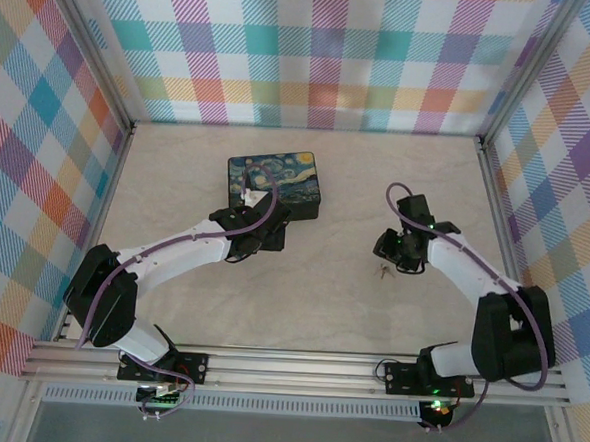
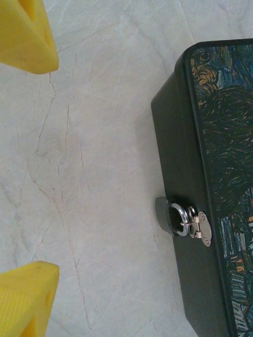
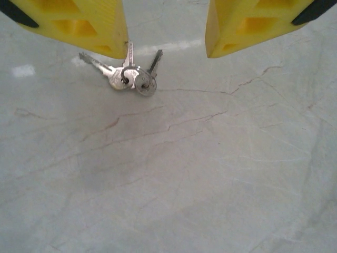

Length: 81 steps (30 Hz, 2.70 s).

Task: Unlock the padlock with the key

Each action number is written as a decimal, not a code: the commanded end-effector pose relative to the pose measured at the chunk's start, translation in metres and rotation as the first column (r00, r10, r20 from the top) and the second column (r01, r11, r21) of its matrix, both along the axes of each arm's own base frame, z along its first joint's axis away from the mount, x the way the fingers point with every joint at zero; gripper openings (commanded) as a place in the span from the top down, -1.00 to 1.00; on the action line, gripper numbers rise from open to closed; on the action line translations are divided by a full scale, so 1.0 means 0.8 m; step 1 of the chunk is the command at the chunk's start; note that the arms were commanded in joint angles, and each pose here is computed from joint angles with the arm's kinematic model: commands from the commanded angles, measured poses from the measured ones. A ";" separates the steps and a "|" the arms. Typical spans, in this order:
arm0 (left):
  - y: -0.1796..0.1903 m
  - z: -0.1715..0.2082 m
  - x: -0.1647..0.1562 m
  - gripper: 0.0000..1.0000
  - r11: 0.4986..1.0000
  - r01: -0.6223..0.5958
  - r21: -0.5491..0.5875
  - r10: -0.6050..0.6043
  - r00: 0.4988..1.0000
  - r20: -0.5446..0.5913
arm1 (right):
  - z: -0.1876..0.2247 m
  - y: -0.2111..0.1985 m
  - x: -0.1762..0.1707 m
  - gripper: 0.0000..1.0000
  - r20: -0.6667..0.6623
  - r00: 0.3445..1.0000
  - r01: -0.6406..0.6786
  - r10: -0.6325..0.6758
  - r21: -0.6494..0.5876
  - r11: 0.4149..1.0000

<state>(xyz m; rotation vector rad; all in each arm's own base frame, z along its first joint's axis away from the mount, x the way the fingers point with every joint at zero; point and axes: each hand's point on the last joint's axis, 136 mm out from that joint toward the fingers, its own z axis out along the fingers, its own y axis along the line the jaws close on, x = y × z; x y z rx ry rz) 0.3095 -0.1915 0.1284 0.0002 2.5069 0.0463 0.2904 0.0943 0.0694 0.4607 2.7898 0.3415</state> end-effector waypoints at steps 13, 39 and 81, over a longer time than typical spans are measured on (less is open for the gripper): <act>0.014 0.017 -0.019 -0.83 1.000 -0.002 -0.023 0.002 1.000 0.012 | -0.048 -0.012 0.005 0.18 -0.152 0.977 -0.167 0.147 -0.127 0.978; -0.043 -0.002 -0.051 -0.82 0.936 0.008 -0.352 -0.053 0.992 -0.118 | -0.066 0.026 0.000 0.76 -0.189 0.971 -0.140 0.148 0.054 0.989; -0.218 -0.059 -0.020 -0.35 0.677 -0.135 -0.723 -0.166 0.930 -0.329 | -0.016 0.129 -0.011 0.96 -0.003 0.963 -0.248 0.270 0.390 0.887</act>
